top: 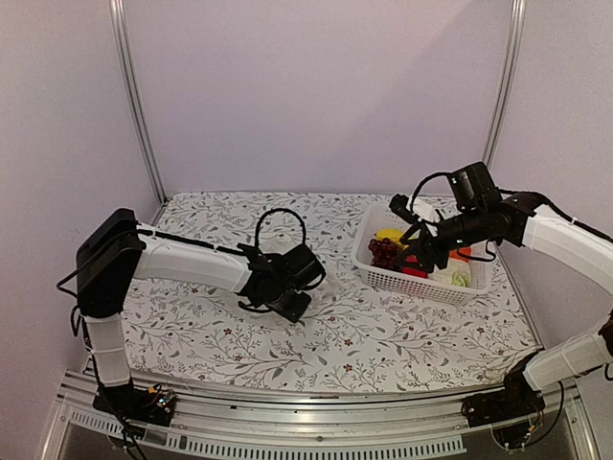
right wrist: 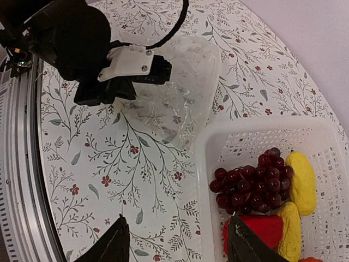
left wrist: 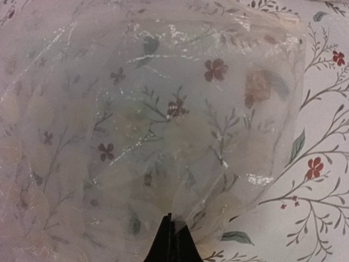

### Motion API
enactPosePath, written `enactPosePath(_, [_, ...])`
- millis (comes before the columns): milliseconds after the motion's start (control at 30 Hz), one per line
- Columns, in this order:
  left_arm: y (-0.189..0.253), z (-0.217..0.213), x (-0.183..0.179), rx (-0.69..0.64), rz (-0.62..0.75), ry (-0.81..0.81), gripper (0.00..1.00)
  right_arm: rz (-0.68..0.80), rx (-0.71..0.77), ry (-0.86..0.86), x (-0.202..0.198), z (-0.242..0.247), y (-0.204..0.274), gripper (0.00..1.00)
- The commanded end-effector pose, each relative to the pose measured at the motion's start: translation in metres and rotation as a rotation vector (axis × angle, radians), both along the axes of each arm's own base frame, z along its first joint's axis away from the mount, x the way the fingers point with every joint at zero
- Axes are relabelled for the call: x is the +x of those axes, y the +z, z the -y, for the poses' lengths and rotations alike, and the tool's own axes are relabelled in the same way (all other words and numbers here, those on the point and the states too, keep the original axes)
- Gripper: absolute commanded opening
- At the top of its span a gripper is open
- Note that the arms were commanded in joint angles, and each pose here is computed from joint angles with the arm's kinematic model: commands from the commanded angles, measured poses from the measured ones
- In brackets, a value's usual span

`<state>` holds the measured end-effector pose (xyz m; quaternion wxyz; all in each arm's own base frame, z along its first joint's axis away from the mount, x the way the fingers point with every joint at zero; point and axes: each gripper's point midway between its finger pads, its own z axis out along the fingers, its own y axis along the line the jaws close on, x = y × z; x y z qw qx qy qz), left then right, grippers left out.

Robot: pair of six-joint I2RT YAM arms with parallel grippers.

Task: Place the food in the zip-top bag and seal the zipper
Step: Pick up the zipper food storage bag at the center of the board.

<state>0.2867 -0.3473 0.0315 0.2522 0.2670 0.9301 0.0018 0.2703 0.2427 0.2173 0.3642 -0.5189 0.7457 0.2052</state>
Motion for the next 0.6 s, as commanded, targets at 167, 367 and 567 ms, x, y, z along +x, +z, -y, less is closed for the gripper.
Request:
enactPosePath(167, [0.093,-0.04,-0.058,0.08,0.594,-0.117,0.0,-0.11,0.062,-0.079,0.039,-0.028,0.006,0.57])
enactPosePath(367, [0.119,-0.048,-0.089,0.022,0.835,-0.075,0.0,-0.285,0.142,-0.053,0.049,-0.057,0.009,0.55])
enactPosePath(567, [0.129,-0.043,-0.103,0.071,0.984,0.002,0.0,-0.548,0.205,-0.016,0.037,-0.079,0.005,0.59])
